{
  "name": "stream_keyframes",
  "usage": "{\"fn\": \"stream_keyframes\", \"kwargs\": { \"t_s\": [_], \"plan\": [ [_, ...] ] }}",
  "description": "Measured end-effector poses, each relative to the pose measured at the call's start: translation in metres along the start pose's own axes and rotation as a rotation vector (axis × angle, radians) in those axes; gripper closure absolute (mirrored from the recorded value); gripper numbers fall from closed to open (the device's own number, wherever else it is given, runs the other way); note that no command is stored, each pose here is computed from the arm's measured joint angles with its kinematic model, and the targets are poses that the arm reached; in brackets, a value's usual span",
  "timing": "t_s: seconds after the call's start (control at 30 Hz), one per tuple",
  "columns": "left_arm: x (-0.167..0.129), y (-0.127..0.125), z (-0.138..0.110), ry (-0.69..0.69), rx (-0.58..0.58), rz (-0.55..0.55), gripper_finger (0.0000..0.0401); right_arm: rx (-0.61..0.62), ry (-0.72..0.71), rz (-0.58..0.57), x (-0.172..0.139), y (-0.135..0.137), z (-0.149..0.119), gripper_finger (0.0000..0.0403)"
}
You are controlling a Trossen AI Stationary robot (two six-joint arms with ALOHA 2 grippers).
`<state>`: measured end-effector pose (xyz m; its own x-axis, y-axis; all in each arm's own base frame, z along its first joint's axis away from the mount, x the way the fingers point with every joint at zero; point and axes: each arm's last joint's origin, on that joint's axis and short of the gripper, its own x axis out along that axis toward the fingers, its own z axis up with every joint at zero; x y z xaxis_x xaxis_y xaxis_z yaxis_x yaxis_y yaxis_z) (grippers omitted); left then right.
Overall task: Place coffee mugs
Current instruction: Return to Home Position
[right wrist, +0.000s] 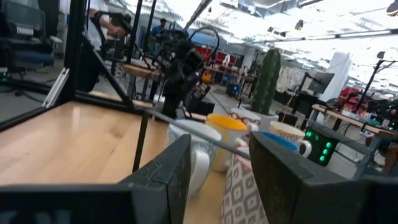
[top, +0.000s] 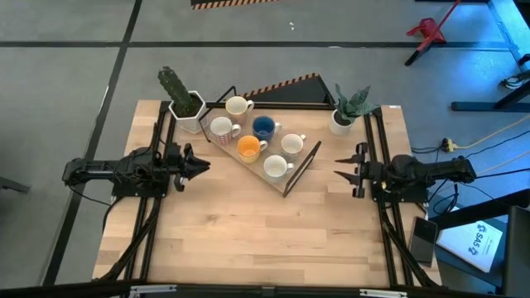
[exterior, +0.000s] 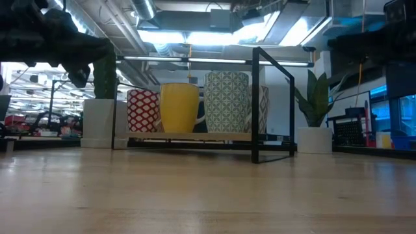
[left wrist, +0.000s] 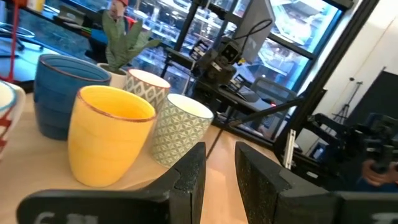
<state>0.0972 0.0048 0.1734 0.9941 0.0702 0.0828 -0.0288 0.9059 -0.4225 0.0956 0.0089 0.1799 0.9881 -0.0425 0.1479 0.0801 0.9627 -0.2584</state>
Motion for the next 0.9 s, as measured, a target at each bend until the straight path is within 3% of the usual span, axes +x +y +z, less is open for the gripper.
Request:
{"fn": "stream_keyframes", "kwargs": {
  "t_s": [0.7, 0.77, 0.9],
  "plan": [
    [0.000, -0.001, 0.000, 0.009, 0.001, -0.019, 0.0321, -0.073, 0.090, 0.077, 0.000, 0.004, -0.009, 0.0253],
    [0.000, -0.001, 0.000, 0.009, 0.000, -0.019, 0.0321, -0.070, 0.084, 0.121, 0.000, 0.006, -0.010, 0.0253],
    [0.000, -0.001, 0.000, 0.009, 0.000, -0.019, 0.0321, -0.037, 0.014, 0.343, -0.002, 0.012, -0.008, 0.0253]
  ]
}}
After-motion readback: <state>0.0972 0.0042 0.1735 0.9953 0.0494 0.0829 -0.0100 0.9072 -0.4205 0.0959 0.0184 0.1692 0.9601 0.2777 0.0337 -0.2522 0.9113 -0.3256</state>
